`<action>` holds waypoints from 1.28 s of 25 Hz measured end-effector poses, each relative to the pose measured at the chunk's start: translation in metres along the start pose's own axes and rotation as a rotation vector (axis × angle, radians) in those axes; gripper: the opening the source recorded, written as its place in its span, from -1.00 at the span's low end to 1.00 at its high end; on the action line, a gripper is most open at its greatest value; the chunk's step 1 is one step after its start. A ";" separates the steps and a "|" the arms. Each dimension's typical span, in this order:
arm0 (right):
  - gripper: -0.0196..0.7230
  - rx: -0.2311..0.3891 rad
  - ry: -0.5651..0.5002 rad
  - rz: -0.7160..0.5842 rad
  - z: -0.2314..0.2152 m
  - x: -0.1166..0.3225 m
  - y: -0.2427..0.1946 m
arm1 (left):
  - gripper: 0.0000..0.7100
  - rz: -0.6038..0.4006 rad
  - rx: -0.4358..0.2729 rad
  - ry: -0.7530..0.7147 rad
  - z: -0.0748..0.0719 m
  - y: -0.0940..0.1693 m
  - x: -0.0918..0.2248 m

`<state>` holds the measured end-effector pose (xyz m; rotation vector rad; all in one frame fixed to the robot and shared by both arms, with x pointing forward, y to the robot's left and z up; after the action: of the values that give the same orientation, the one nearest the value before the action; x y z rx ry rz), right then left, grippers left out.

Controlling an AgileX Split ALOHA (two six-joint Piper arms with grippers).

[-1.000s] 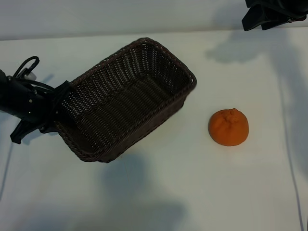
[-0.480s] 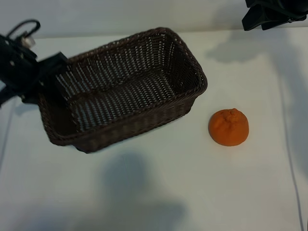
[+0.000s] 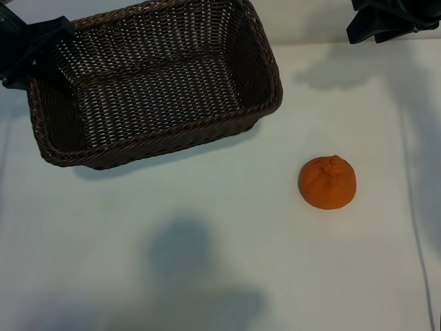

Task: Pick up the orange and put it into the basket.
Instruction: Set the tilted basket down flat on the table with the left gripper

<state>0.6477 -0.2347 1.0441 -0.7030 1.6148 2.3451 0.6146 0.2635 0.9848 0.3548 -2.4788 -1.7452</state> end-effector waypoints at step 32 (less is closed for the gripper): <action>0.18 0.000 0.000 0.000 0.000 0.000 0.000 | -0.50 0.212 -0.037 -0.112 -0.025 -0.081 0.016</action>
<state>0.6477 -0.2347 1.0441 -0.7030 1.6148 2.3451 0.6155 0.2111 0.9166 -0.0094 -2.4489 -1.7652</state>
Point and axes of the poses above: a point on each arm's last joint axis where the gripper is mounted, y pointing back along that axis away from the gripper, z along the wrist's bending axis when the last joint is at zero, x = y × z, the point moved 8 cm from there along -y, pointing out along that axis toward the gripper, and after that the axes turned 4 degrees about y, right-handed, at the moved point
